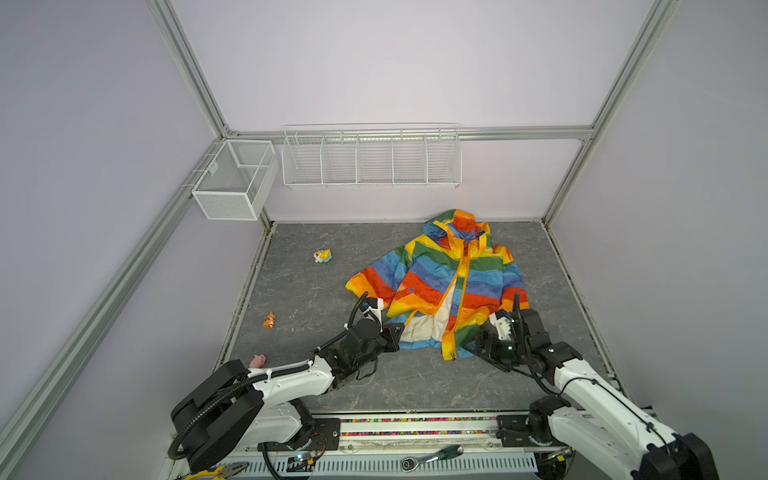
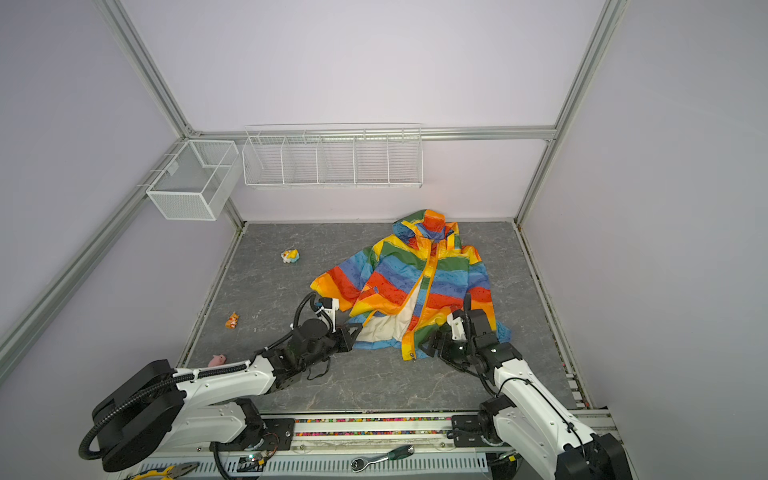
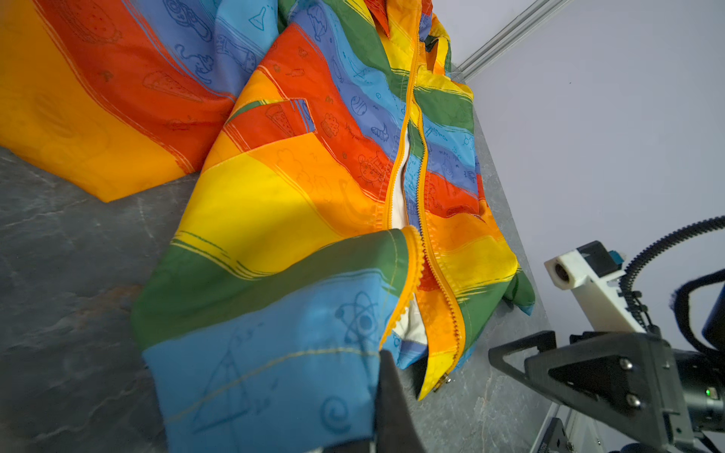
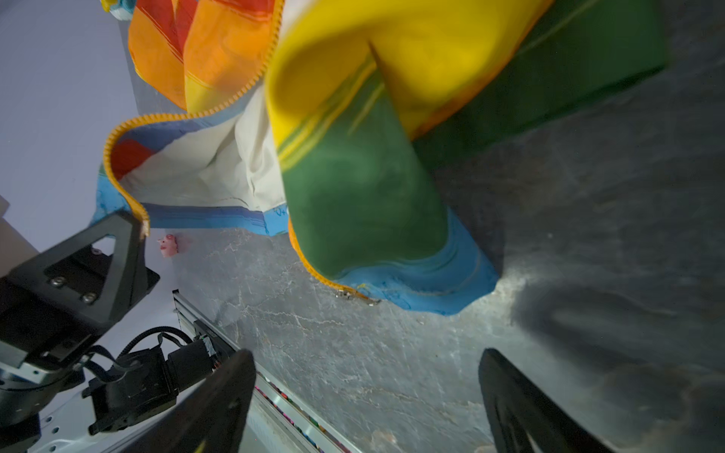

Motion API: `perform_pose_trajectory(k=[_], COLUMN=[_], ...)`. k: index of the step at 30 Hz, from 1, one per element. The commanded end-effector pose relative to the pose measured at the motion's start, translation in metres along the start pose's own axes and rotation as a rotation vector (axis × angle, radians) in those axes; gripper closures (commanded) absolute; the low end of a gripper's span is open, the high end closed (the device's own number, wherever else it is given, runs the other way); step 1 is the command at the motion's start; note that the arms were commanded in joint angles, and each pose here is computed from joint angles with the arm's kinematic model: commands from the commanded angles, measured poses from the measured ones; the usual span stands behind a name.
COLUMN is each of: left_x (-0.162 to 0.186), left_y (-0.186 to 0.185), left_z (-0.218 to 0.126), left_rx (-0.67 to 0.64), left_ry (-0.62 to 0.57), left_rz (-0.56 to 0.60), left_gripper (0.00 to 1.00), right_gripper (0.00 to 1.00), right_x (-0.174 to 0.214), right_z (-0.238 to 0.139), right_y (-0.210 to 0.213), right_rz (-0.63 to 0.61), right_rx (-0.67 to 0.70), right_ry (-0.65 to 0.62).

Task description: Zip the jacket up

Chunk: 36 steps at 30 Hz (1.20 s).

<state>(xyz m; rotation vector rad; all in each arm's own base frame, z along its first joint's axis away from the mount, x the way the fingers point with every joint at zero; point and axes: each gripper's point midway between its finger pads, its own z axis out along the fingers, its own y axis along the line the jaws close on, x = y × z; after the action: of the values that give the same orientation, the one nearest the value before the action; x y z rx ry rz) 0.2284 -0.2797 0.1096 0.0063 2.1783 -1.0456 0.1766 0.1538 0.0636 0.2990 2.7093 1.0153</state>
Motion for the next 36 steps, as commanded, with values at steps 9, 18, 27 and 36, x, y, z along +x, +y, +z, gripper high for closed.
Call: perform_pose_trajectory(k=[9,18,27,36], left_x=[0.004,0.005,0.015,0.034], left_y=[-0.002,-0.006,-0.038,-0.067], left_z=[0.005,0.007,0.030,0.058], left_rx=[0.011,0.012,0.062,0.112], left_ry=[0.014,0.029,0.098,0.174], left_rz=[-0.011,-0.010,0.038,0.075], left_gripper=[1.00,1.00,1.00,1.00], right_gripper=[0.14,0.20,0.38,0.58], right_x=[0.009,-0.006,-0.012,-0.010], right_z=[0.021,0.039,0.041,0.044], right_y=[-0.014,-0.010,0.000,-0.001], right_rz=[0.052,0.025,-0.036,-0.049], right_rx=[0.009,-0.004,-0.043,-0.047], right_ry=[-0.015,-0.026,-0.036,-0.019])
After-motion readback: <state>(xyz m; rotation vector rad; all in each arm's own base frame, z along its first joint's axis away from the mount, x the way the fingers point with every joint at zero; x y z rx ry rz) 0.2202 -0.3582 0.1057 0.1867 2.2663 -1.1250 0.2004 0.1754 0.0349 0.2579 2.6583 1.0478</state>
